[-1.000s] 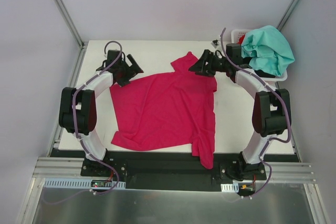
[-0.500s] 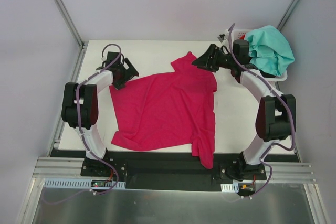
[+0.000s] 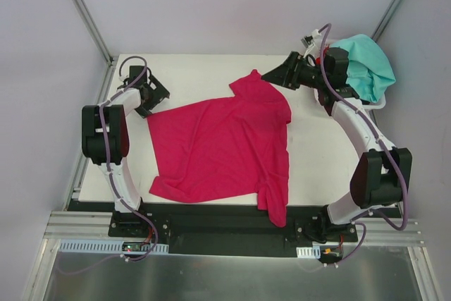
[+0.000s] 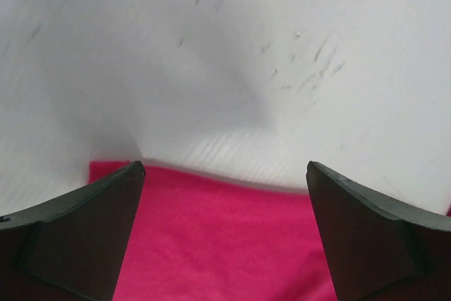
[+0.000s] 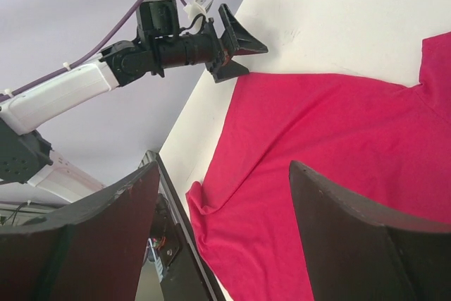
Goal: Fold and stack the t-shirts
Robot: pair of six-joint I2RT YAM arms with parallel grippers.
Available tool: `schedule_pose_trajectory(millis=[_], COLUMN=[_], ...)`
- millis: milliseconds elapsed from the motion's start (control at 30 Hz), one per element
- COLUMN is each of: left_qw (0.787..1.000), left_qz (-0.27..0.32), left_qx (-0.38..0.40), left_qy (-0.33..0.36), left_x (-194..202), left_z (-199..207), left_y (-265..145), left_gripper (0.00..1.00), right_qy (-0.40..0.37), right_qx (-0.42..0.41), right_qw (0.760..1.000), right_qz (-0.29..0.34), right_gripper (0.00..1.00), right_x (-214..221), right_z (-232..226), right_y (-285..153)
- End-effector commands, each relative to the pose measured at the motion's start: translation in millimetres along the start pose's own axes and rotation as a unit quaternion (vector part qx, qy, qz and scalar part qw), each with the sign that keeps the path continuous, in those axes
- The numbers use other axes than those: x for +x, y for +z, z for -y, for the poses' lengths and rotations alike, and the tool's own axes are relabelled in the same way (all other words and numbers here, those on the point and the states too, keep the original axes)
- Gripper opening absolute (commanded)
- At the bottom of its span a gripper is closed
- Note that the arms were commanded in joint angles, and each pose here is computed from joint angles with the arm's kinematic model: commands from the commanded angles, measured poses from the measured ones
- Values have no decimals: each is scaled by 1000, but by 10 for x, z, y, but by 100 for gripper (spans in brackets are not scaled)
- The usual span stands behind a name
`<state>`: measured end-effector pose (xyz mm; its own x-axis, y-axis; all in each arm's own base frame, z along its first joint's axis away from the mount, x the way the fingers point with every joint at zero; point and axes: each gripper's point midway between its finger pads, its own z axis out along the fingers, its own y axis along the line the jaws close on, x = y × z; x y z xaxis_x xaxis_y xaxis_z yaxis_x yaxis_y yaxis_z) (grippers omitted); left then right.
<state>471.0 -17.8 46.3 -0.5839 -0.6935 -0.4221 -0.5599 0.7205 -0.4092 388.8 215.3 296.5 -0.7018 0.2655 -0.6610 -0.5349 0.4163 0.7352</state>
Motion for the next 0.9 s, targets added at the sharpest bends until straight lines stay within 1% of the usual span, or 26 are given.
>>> schedule_pose_trajectory(millis=[0,200,300,367,500,533,567,633,667,700,800,867], left_qw=[1000,1000,1000,1000,997,997,998,998,999,998,999,1000], left_qz=[21,23,24,30,68,67,61,55,41,47,26,10], left_qx=[-13,-11,-7,0,31,33,27,41,33,40,28,10], left_qy=[5,6,0,0,18,17,13,-2,-8,-12,-14,-15], left_x=[-250,-356,-452,-480,-719,-728,-713,-659,-518,-506,-255,-92], left_z=[-31,38,101,164,387,413,396,444,345,357,218,84], left_y=[69,235,225,132,-284,-360,-430,-628,-627,-742,-751,-676], left_gripper=[99,99,99,99,99,99,99,99,99,99,99,99], right_qy=[-35,-41,-49,-53,-46,-42,-38,-33,-34,-37,-38,-41], right_qx=[-30,-36,-39,-39,-32,-30,-27,-32,-35,-35,-39,-37], right_qw=[999,998,998,998,998,999,999,999,999,999,998,998], right_qz=[17,22,21,19,19,18,17,16,14,15,13,13], right_gripper=[78,78,78,78,78,78,78,78,78,78,78,78], right_x=[-102,-118,-108,-97,-68,-47,-33,-7,11,13,46,70], right_z=[-293,-392,-425,-421,-351,-318,-295,-320,-353,-375,-438,-453], right_y=[-131,-204,-225,-221,-204,-189,-177,-168,-160,-163,-192,-217])
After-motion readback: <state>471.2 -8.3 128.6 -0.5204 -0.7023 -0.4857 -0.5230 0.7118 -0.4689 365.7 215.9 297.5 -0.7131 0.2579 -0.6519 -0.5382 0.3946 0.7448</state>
